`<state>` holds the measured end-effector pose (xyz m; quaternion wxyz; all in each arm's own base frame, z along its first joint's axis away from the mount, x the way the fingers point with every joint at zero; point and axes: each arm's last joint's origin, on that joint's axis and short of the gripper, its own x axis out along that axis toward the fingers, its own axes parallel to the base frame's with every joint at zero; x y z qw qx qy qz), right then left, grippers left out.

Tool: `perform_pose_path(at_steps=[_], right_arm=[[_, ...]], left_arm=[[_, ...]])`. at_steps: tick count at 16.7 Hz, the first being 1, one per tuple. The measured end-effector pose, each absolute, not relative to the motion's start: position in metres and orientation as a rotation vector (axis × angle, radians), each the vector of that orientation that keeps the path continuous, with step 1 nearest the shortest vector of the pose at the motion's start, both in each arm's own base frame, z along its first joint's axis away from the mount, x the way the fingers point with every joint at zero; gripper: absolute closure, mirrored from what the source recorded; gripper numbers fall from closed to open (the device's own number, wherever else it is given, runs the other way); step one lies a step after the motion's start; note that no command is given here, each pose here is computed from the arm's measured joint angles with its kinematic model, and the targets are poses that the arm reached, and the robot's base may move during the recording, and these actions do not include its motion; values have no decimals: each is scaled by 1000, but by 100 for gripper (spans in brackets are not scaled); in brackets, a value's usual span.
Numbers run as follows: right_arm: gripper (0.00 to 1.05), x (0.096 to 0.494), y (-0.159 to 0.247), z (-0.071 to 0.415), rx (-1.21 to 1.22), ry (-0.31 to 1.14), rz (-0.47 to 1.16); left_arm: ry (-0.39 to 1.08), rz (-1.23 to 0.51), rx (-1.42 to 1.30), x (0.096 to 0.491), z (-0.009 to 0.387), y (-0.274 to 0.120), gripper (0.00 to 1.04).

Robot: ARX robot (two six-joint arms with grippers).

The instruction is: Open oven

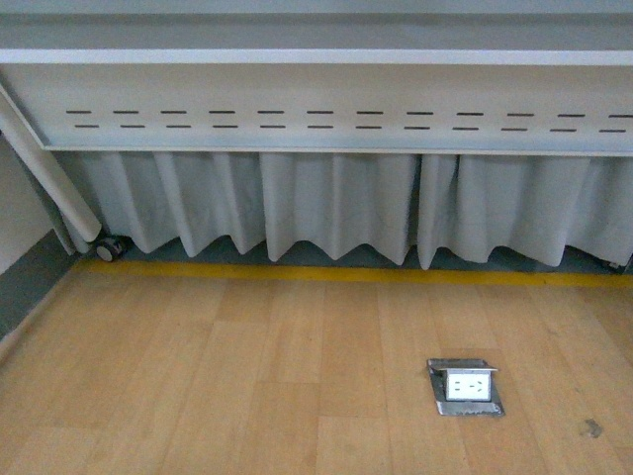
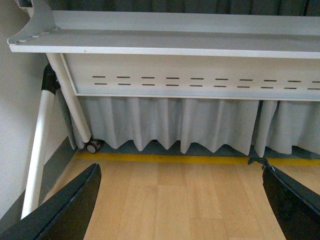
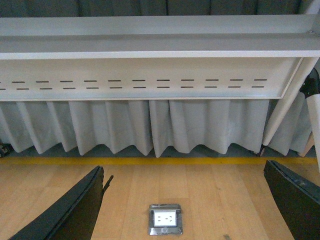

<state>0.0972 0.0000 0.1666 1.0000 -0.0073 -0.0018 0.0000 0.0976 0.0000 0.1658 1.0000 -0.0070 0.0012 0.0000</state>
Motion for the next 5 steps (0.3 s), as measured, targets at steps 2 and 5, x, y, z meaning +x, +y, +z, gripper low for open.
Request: perform_pose_path(at_steps=[2, 5], right_arm=[[6, 97, 0, 167, -15, -4, 0], [6, 97, 0, 167, -15, -4, 0]], left_arm=[[2, 0, -14, 98, 166, 0, 7], [2, 0, -14, 98, 166, 0, 7]])
